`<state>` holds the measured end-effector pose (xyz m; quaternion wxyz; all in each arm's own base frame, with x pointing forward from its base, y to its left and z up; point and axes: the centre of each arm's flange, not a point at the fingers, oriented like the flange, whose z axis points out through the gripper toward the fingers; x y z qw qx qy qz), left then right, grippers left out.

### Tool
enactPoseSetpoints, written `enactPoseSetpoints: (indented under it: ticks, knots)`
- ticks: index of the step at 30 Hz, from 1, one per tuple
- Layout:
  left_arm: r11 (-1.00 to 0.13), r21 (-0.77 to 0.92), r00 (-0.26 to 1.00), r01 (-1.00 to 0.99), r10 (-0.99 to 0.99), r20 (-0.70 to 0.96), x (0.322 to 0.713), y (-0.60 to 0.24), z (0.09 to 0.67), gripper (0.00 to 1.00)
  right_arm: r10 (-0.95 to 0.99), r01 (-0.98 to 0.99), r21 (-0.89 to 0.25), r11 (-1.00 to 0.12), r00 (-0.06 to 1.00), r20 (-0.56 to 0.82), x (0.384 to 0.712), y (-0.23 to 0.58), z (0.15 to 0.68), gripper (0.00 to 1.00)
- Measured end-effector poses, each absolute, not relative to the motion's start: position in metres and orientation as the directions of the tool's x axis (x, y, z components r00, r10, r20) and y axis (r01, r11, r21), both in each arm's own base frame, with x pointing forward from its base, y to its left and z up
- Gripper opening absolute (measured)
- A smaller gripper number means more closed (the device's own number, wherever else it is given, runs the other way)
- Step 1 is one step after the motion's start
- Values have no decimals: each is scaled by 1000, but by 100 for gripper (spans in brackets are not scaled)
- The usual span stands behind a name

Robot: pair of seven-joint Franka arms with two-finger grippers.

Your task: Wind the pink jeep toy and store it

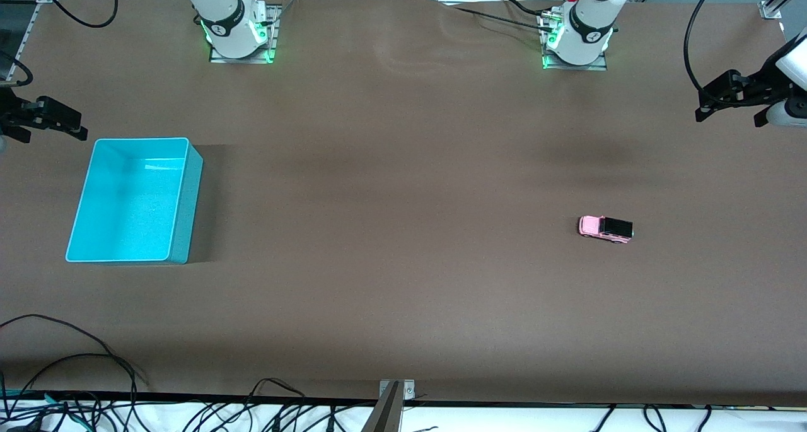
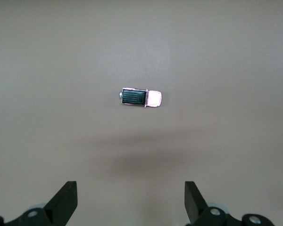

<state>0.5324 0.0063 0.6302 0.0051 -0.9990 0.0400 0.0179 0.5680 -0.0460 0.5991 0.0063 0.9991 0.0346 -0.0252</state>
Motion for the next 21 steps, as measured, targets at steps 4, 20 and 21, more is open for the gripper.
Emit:
enactPoseSetpoints:
  ticks: [4, 20, 21]
  knots:
    - [-997, -9, 996, -75, -74, -38, 533, 9, 629, 100, 68, 69, 11, -998, 996, -51, 568, -46, 599, 100]
    - [-997, -9, 996, -76, -75, -39, 533, 9, 628, 100, 67, 68, 11, -998, 996, -50, 568, -46, 599, 100]
    - [-997, -9, 996, -76, -75, -39, 533, 8, 628, 100, 67, 68, 11, -998, 996, -50, 568, -46, 599, 100]
